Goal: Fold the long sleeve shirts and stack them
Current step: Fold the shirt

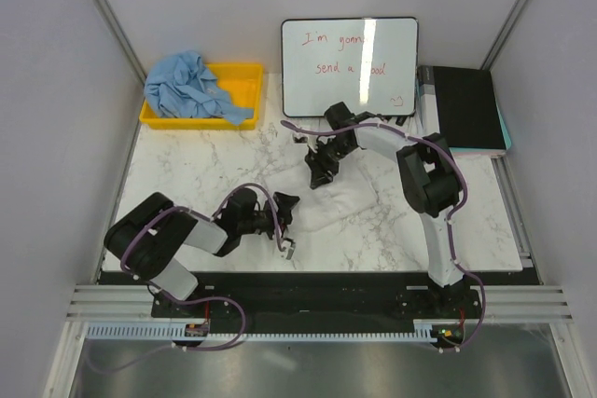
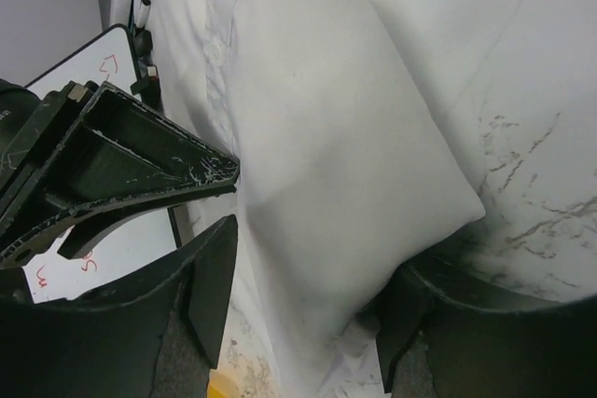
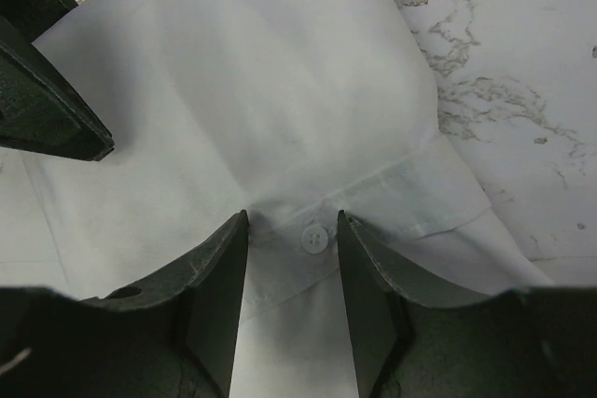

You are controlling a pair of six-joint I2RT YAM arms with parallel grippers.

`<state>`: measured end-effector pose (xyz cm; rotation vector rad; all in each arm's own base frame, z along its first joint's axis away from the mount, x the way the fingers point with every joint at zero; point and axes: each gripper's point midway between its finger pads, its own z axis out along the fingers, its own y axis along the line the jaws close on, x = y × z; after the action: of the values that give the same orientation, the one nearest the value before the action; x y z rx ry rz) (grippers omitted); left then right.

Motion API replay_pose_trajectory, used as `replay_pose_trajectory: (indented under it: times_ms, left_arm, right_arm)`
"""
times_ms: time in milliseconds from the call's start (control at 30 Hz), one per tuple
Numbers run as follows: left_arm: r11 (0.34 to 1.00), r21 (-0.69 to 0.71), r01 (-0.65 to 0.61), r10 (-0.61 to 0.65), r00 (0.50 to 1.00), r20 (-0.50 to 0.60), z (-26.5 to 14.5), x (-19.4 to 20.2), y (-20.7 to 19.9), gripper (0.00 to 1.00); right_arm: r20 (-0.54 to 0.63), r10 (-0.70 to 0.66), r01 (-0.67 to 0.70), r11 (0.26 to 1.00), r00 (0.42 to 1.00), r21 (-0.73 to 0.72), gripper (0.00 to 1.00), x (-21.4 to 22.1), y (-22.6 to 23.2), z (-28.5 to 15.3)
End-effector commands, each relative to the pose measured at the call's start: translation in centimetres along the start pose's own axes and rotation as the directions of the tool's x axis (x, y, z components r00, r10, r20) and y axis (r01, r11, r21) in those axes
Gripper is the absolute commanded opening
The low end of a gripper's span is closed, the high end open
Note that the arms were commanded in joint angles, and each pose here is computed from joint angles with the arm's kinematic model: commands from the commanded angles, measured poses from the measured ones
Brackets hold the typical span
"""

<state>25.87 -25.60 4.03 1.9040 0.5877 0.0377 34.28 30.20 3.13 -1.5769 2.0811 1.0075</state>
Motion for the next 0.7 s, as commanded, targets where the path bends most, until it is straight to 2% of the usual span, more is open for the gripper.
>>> replay_pose_trajectory:
  times_ms: [0,33,100,133,233,300,400,500,667]
  left_arm:
    - [0.995,0.068,0.075,-0.077,0.996,0.035,0.1,-0.9,-2.0,0.59]
    - [0.994,0.072,0.079,-0.082,0.996,0.038,-0.1,-1.1,-2.1,0.49]
    - [0.989,0.111,0.096,-0.102,0.993,0.054,-0.8,-1.8,-2.8,0.39]
    - [0.987,0.123,0.103,-0.111,0.992,0.06,-1.0,-2.2,-2.9,0.29]
    - [0.979,0.139,0.152,-0.163,0.984,0.067,-1.6,-2.9,-2.5,0.1]
    - [0.97,0.152,0.191,-0.203,0.977,0.065,-1.8,-3.3,-2.1,0.03]
    - [0.968,0.145,0.207,-0.22,0.973,0.076,-1.9,-3.9,-0.4,0.02]
    - [0.958,0.175,0.229,-0.246,0.965,0.085,-2.0,-4.8,-0.3,0.02]
    - [0.948,0.189,0.255,-0.273,0.959,0.076,-1.9,-5.7,1.0,0.02]
  right_arm:
    - [-0.079,0.071,-0.077,0.995,0.994,-0.065,0.53,2.7,2.3,0.9]
    - [-0.063,0.076,-0.08,0.995,0.995,-0.061,0.54,2.2,2.1,0.5]
    - [-0.001,0.116,-0.116,0.992,0.993,-0.04,0.62,0.3,1.3,-1.3]
    - [0.026,0.128,-0.128,0.991,0.991,-0.03,0.64,-0.5,0.9,-2.1]
    - [0.111,0.189,-0.193,0.981,0.976,0.034,0.7,-2.3,-1.3,-5.9]
    - [0.138,0.216,-0.23,0.968,0.967,0.101,0.72,-1.7,-3.1,-8.5]
    - [0.111,0.272,-0.287,0.944,0.956,0.164,0.72,1.2,-4.5,-10.2]
    - [0.098,0.287,-0.3,0.941,0.953,0.156,0.71,2.6,-4.4,-10.4]
    - [0.143,0.273,-0.293,0.946,0.951,0.143,0.67,1.2,-4.7,-10.2]
